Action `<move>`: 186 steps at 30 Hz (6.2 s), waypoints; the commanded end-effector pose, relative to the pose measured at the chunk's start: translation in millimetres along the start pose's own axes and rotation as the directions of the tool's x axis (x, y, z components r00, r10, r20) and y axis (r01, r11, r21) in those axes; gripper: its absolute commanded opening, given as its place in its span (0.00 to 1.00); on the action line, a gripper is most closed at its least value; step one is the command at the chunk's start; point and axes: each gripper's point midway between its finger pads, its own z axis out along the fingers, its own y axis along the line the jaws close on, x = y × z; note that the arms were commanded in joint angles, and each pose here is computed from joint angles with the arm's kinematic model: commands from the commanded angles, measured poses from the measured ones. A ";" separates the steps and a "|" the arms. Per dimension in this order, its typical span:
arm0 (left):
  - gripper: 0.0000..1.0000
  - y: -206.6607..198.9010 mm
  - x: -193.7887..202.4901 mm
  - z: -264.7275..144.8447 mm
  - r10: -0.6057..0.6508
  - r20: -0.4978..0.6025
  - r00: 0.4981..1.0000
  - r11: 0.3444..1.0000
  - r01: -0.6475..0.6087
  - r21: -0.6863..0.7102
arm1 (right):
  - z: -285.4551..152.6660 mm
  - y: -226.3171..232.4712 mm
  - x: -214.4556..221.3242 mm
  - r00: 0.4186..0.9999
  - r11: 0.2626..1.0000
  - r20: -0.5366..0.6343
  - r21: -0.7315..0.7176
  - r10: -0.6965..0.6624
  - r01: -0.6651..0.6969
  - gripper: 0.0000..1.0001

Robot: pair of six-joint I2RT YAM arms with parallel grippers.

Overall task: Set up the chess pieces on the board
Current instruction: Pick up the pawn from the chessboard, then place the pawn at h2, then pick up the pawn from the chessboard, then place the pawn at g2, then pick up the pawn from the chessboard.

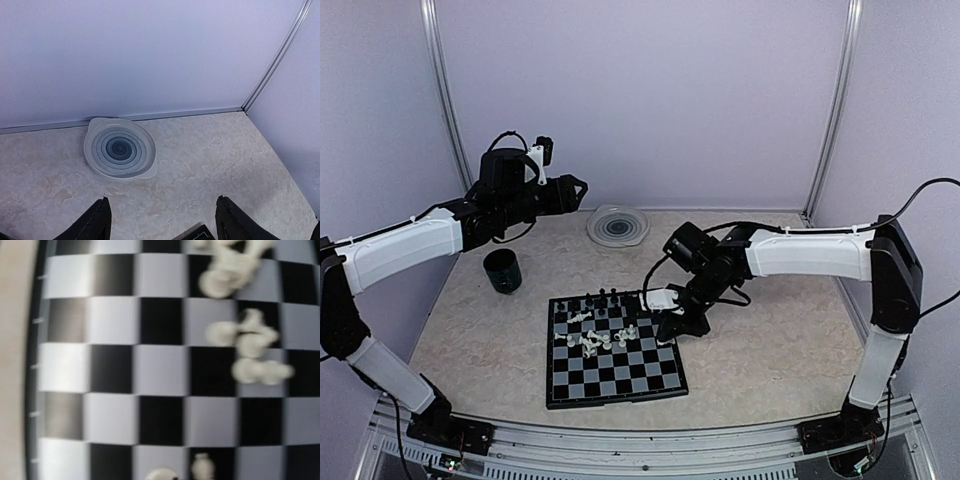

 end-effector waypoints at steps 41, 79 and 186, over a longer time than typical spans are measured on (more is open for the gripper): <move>0.71 -0.4 0.9 5.1 -0.010 -0.028 1.000 1.000 0.010 0.004 | -0.4 14.3 -18.7 0.995 0.996 -0.034 0.023 -0.088 0.089 0.27; 0.71 -0.2 -5.3 2.1 -0.032 -0.022 0.999 0.999 0.033 0.025 | 66.3 -51.7 -16.7 0.994 0.993 -0.108 0.111 -0.035 0.047 0.20; 0.72 -6.1 3.3 7.5 -0.046 -0.058 0.997 0.997 0.049 0.057 | 68.1 -64.2 -21.0 0.992 0.993 -0.090 0.089 0.092 -0.084 0.21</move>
